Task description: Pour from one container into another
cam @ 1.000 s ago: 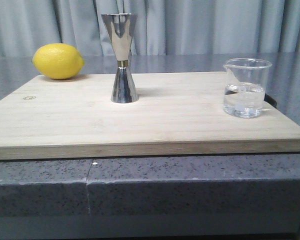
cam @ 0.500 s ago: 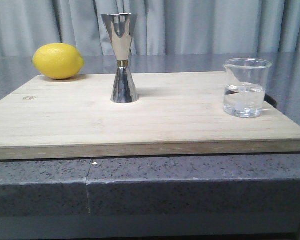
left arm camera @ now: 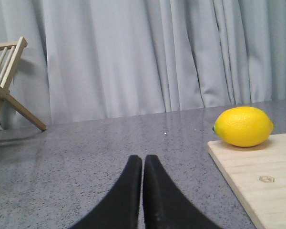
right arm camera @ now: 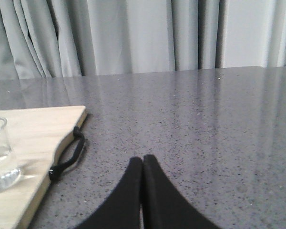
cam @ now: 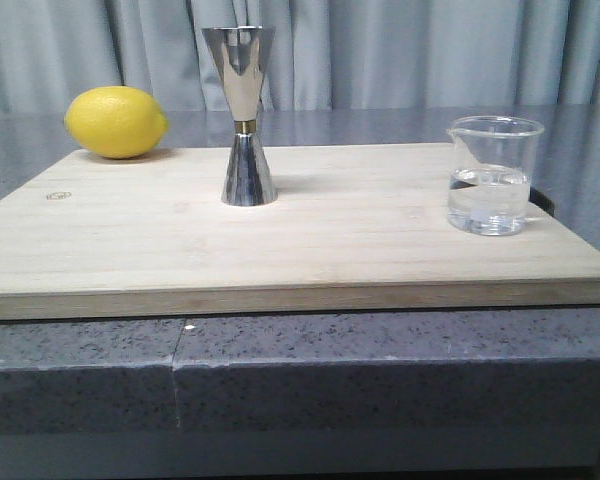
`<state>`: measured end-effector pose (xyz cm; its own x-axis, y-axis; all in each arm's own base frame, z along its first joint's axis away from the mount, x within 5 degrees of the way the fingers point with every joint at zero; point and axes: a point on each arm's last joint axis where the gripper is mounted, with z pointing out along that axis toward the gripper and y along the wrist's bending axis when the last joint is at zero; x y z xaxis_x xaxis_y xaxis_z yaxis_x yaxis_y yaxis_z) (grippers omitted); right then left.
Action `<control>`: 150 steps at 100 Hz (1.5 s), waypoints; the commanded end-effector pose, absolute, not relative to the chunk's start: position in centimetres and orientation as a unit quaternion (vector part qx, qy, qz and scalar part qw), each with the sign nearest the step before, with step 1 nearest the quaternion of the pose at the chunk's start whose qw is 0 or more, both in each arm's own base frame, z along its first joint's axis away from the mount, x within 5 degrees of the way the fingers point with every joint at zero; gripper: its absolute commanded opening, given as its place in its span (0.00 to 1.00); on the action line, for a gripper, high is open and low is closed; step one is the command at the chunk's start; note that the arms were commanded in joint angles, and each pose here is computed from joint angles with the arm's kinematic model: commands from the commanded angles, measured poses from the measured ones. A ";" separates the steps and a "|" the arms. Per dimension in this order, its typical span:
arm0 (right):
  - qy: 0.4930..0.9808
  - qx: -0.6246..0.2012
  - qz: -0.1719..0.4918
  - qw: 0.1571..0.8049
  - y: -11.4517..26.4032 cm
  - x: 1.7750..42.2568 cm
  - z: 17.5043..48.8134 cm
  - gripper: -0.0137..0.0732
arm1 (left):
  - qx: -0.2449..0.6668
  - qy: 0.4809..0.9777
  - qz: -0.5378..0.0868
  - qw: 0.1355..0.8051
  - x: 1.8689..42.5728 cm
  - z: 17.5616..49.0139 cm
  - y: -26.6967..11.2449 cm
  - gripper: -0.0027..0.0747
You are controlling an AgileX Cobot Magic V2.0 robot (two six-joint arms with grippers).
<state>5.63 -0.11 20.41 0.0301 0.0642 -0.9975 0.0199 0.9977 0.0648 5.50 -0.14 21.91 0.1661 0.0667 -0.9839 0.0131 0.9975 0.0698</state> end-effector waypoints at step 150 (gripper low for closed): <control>0.695 0.024 0.022 0.718 0.0 6.2 33.0 0.19 | 0.021 0.676 0.005 0.736 6.6 34.8 -0.2 0.05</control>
